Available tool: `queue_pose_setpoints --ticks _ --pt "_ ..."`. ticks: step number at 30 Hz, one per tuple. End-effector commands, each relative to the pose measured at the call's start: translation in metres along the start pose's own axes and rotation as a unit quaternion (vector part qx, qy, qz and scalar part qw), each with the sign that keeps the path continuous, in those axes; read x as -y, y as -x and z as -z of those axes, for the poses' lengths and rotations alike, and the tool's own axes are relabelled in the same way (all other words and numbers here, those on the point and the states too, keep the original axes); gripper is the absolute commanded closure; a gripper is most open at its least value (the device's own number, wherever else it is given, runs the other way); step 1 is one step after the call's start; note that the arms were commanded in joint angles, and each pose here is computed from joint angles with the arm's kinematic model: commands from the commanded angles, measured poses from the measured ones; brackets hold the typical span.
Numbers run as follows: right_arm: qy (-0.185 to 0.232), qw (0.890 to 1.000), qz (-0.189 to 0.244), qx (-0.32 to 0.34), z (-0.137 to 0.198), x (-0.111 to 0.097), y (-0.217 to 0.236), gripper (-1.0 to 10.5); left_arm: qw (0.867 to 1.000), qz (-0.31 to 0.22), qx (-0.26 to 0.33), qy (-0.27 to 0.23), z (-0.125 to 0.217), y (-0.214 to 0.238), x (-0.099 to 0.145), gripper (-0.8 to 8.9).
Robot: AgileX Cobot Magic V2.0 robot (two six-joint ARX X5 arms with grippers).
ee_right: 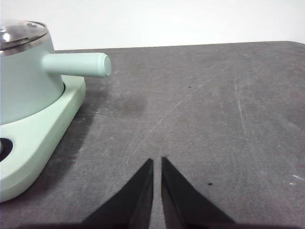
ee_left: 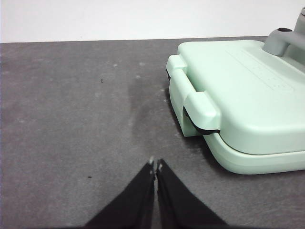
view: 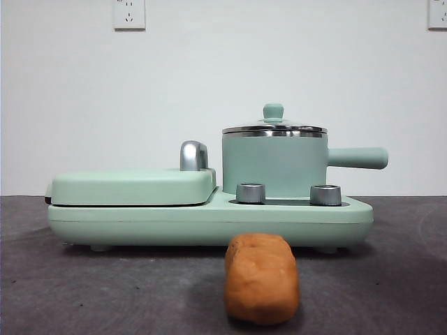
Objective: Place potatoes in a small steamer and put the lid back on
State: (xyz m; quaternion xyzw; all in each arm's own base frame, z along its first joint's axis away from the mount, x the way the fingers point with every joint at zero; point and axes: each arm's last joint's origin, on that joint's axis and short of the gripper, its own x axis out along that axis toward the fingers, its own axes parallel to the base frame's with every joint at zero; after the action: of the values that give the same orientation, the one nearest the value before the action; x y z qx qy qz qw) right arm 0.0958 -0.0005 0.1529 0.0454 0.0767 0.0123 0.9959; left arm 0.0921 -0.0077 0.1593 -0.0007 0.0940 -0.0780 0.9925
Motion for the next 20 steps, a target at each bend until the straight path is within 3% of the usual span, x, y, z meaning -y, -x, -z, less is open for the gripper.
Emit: queue_pose_setpoints --ticks 1,6,12,20 --pt "-0.002 1.0 0.0 0.003 0.001 0.0 0.0 9.2 0.999 0.001 -0.008 0.045 0.006 -0.002 0.0 8.03" --pt "-0.026 1.0 -0.002 0.008 0.0 0.0 0.0 9.2 0.996 0.0 -0.007 0.092 0.005 -0.002 0.0 8.03" --pt "-0.088 0.994 -0.061 0.02 -0.011 -0.004 0.003 9.2 0.992 0.014 0.023 0.126 -0.003 -0.001 0.001 8.03" --pt "-0.149 0.986 -0.064 0.033 -0.06 -0.01 0.024 9.2 0.987 0.041 0.051 0.149 -0.049 0.012 0.006 8.03"
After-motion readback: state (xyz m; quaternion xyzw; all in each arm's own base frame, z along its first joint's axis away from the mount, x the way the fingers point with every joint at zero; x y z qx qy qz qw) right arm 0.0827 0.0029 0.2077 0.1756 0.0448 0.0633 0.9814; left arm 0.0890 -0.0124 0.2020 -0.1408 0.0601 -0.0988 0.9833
